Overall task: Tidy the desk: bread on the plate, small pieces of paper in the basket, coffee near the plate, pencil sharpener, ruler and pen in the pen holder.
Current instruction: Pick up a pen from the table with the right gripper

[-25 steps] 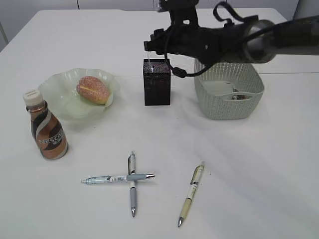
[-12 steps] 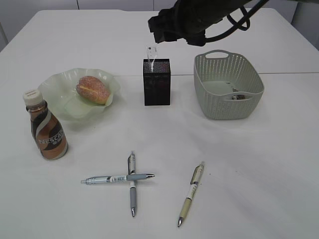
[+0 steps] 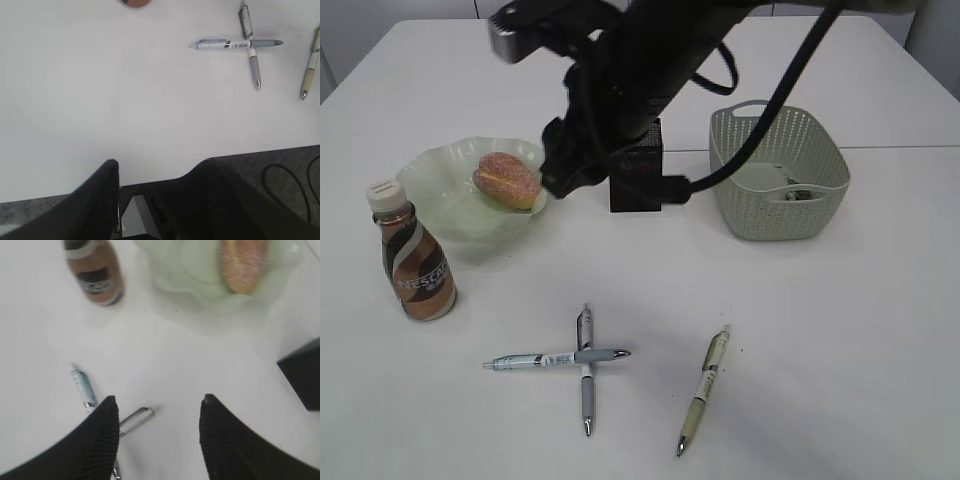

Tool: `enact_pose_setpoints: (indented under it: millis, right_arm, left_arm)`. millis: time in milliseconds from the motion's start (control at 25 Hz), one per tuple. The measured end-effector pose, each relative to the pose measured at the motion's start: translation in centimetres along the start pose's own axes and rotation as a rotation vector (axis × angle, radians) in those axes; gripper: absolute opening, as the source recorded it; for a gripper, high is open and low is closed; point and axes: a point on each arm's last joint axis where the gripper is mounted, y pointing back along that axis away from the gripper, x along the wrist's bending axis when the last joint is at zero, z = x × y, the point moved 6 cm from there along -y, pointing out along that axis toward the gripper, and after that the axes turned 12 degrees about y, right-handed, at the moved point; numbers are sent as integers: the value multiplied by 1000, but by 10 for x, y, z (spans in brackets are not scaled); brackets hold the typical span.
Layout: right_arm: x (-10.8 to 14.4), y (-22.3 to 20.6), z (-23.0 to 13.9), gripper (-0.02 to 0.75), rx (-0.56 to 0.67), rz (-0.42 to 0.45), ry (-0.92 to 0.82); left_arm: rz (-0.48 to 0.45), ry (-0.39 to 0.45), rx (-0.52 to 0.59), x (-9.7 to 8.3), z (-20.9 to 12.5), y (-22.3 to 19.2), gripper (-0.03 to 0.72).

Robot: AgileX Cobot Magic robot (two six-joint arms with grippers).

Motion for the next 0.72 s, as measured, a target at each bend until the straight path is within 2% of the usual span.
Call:
enact_pose_setpoints:
  millis: [160,280,520,720]
  right_arm:
    - [38,-11,18,382,-3,72,159]
    - [55,-27,20,382,15,112,205]
    - [78,-75,-1,382,116,223,258]
    - [86,-102,-19,382,176,280,283]
  left_arm:
    - [2,-1,-1,0,0,0,424]
    - [2,-1,-1,0,0,0,424]
    - [2,-7,2,0,0,0,424]
    - [2,-9,2,0,0,0,424]
